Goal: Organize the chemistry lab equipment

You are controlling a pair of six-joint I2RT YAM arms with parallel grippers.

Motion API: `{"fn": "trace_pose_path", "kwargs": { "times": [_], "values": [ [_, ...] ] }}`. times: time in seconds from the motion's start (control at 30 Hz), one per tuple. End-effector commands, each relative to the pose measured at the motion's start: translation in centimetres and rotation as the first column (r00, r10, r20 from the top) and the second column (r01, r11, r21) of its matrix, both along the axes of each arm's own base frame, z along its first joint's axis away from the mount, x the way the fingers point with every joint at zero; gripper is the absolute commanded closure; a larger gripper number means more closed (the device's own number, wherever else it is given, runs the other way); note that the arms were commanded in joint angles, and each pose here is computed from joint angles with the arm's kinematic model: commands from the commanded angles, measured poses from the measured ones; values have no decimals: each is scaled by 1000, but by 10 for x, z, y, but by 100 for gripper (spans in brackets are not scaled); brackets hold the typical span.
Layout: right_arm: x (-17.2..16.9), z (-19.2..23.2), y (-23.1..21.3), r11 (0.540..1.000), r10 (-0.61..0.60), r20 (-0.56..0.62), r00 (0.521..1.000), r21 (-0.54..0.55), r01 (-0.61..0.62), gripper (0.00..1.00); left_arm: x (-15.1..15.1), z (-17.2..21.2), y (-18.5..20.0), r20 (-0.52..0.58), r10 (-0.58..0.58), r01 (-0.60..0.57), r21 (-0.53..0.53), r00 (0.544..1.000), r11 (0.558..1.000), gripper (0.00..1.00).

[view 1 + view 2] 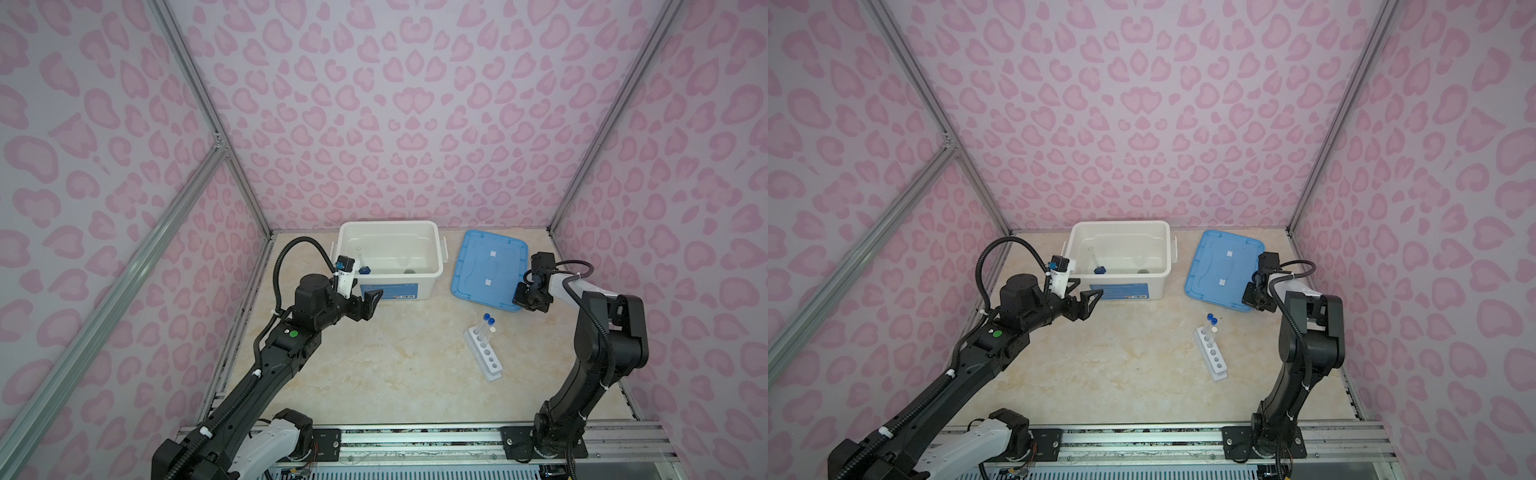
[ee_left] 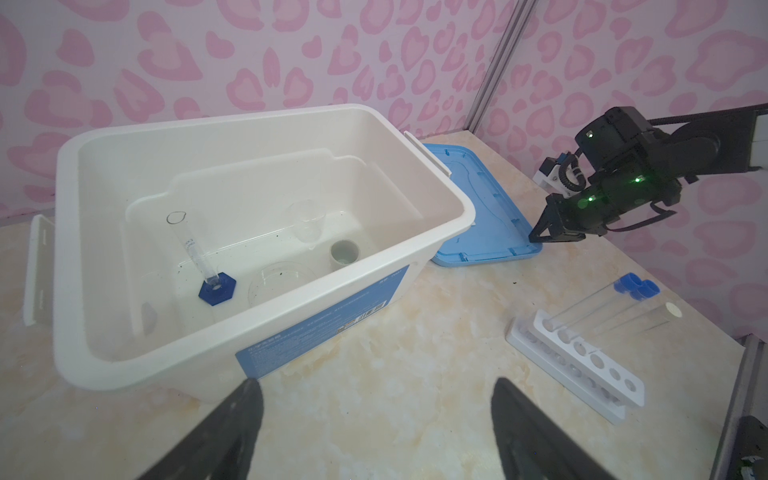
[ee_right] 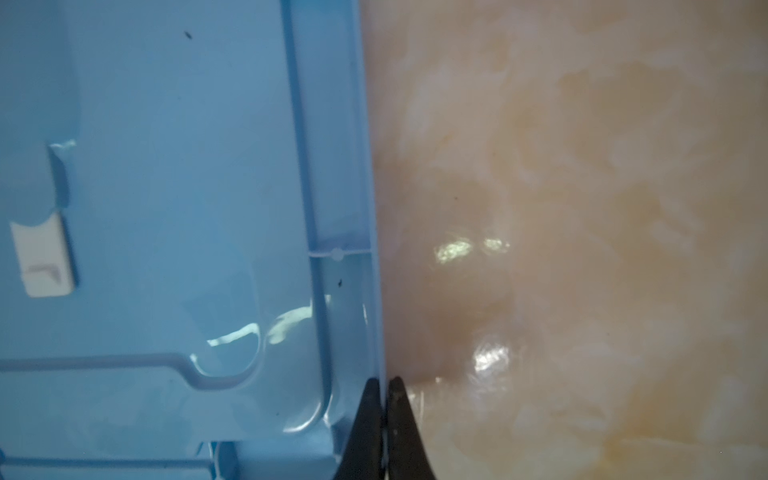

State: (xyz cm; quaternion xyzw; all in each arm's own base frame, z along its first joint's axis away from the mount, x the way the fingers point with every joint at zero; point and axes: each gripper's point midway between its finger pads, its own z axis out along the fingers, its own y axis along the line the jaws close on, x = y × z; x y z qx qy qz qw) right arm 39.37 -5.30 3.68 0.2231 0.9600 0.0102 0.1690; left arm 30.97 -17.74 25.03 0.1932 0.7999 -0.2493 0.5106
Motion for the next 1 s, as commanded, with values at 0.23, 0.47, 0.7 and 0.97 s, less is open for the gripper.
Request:
{"fn": "trace_pose_path", "kwargs": {
  "times": [0.23, 0.47, 0.7, 0.97],
  "values": [
    [7, 98, 10, 995, -22, 220, 975, 100, 0, 100, 7, 5, -21, -18, -59, 58, -56, 998, 997, 14],
    [4, 132, 10, 994, -36, 299, 954, 108, 4, 100, 14, 9, -46, -15, -103, 101, -66, 995, 993, 14],
    [-6, 170, 9, 996, -45, 369, 928, 94, 10, 100, 25, 15, -76, -19, -150, 147, -100, 989, 984, 14],
    [-25, 223, 3, 999, -41, 478, 877, 44, 23, 100, 47, 34, -106, -8, -189, 185, -175, 982, 967, 13]
  ]
}}
